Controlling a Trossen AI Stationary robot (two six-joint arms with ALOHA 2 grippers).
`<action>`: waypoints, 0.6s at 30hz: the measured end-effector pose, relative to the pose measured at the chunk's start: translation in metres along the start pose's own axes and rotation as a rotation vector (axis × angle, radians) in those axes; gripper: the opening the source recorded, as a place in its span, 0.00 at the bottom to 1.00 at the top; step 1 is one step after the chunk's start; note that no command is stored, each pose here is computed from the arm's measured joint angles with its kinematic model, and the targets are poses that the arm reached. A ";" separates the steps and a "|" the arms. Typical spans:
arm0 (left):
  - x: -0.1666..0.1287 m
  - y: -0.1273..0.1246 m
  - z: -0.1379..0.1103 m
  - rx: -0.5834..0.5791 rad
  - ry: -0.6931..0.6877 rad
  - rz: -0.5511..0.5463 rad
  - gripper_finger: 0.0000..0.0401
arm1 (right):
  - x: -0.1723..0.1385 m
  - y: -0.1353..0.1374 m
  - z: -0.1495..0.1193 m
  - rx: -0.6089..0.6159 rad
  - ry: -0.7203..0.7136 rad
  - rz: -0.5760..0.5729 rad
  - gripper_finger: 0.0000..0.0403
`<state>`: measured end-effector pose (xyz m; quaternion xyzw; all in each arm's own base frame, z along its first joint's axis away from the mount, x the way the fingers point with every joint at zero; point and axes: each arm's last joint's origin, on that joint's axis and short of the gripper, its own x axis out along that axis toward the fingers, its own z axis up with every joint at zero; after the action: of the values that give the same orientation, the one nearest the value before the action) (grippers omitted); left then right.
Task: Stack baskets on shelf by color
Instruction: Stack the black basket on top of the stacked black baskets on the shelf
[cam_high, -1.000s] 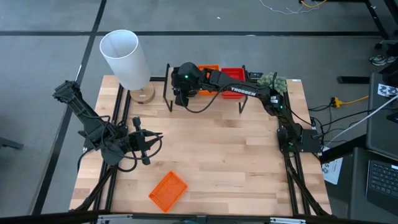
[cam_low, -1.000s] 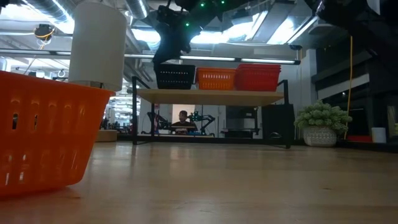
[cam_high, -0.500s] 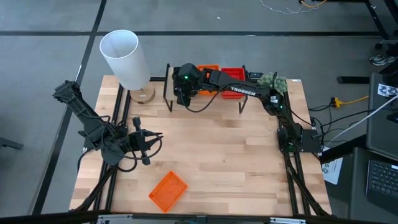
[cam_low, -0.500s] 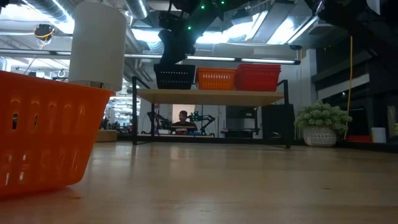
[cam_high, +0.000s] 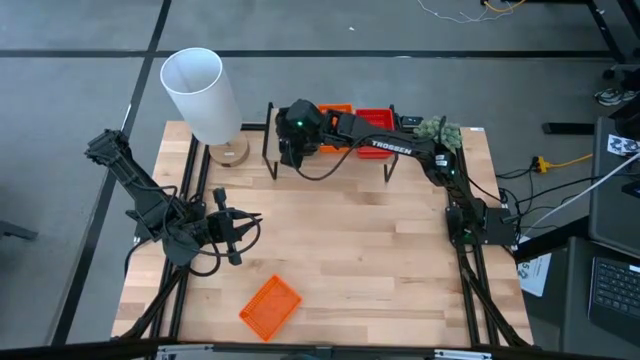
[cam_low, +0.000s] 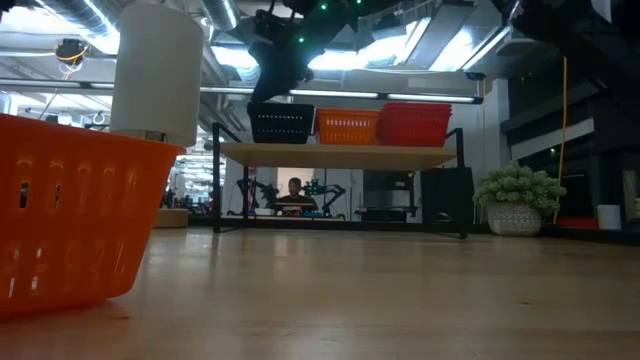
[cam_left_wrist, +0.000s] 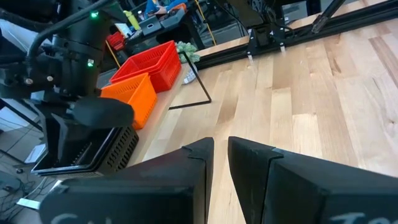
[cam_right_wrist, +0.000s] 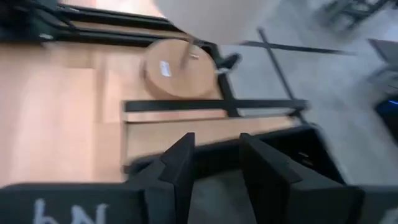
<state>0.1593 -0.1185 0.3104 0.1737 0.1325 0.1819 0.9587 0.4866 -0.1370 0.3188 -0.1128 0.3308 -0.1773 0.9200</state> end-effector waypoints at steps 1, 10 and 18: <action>0.000 0.000 0.000 0.000 0.000 0.000 0.10 | -0.001 -0.001 0.000 0.003 0.004 -0.019 0.31; 0.000 0.000 0.000 0.000 0.000 0.000 0.10 | 0.001 0.003 -0.008 0.036 0.072 0.036 0.31; 0.000 0.000 0.000 0.000 0.000 0.000 0.10 | 0.001 0.004 -0.005 0.046 0.031 0.081 0.31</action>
<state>0.1593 -0.1185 0.3104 0.1737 0.1325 0.1819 0.9587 0.4853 -0.1346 0.3137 -0.0755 0.3453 -0.1491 0.9235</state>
